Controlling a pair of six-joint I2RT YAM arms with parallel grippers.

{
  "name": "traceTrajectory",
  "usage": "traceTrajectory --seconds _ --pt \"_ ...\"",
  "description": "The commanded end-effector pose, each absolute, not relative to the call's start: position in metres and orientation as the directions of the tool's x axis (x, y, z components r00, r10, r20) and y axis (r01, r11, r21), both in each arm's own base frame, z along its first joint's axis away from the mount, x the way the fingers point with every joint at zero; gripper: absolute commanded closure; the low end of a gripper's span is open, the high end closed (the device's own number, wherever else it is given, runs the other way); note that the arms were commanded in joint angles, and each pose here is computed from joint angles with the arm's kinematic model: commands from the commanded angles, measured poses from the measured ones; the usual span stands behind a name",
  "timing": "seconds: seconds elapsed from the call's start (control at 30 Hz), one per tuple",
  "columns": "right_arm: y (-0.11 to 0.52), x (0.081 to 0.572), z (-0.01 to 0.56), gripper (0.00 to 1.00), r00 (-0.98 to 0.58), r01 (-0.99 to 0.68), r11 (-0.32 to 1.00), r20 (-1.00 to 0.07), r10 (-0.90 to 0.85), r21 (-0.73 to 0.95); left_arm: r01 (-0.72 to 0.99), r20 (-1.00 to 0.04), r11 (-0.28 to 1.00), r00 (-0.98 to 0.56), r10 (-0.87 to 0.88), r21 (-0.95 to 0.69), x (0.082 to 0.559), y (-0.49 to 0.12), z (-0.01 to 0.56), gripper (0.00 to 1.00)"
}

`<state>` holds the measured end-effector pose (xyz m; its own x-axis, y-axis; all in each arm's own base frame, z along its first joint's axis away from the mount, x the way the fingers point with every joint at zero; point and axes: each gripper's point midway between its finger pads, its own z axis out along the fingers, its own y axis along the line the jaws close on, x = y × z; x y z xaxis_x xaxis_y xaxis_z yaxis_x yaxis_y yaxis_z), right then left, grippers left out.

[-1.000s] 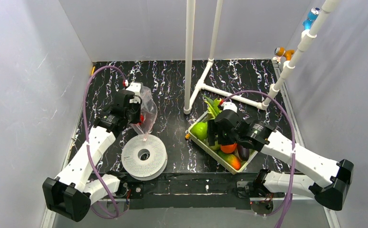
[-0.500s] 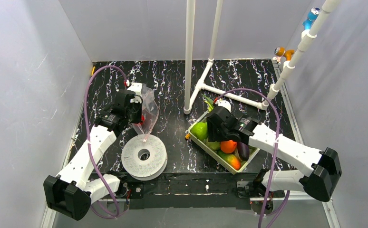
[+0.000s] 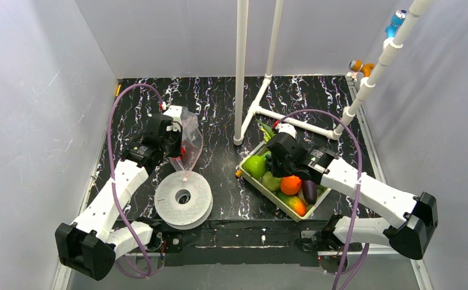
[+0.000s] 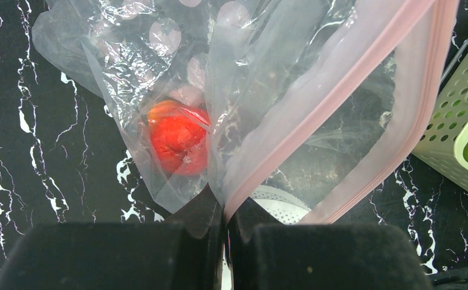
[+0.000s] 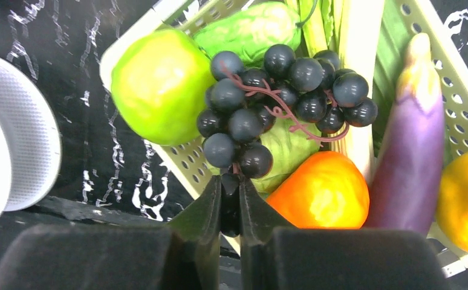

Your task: Place the food in the zip-top bag and seal the zipper

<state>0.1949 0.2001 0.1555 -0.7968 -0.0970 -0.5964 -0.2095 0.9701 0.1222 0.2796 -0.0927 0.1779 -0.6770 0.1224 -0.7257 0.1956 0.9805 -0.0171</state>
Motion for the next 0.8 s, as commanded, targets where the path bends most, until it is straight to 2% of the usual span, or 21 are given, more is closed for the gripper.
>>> traceTrajectory --seconds 0.0,0.1,0.3,0.4,0.5,0.63,0.77 --pt "0.2 0.207 0.211 0.94 -0.711 -0.227 0.96 -0.701 -0.047 0.166 0.203 -0.739 0.979 -0.663 0.116 -0.028 0.277 -0.094 0.182 1.0" --pt "0.201 0.21 0.238 0.99 -0.67 -0.245 0.95 -0.742 -0.022 0.193 0.204 -0.74 0.978 -0.663 0.114 -0.032 0.276 -0.095 0.183 1.0" --pt "0.206 0.21 0.285 0.99 -0.614 -0.291 0.921 -0.789 0.028 0.26 0.206 -0.739 0.978 -0.664 0.113 -0.035 0.276 -0.095 0.183 1.0" --pt "0.225 0.206 0.297 0.99 -0.603 -0.378 0.872 -0.797 0.023 0.312 0.208 -0.741 0.977 -0.663 0.111 -0.039 0.276 -0.096 0.184 1.0" --pt "0.262 0.2 0.31 0.99 -0.586 -0.518 0.76 -0.81 0.019 0.393 0.214 -0.74 0.976 -0.663 0.111 -0.046 0.275 -0.098 0.184 1.0" --pt "0.314 0.185 0.333 0.99 -0.578 -0.674 0.543 -0.815 0.033 0.501 0.216 -0.742 0.975 -0.662 0.111 -0.047 0.275 -0.098 0.184 1.0" --pt "0.354 0.18 0.351 0.99 -0.582 -0.732 0.401 -0.812 0.054 0.551 0.214 -0.747 0.976 -0.656 0.109 -0.047 0.274 -0.097 0.186 1.0"
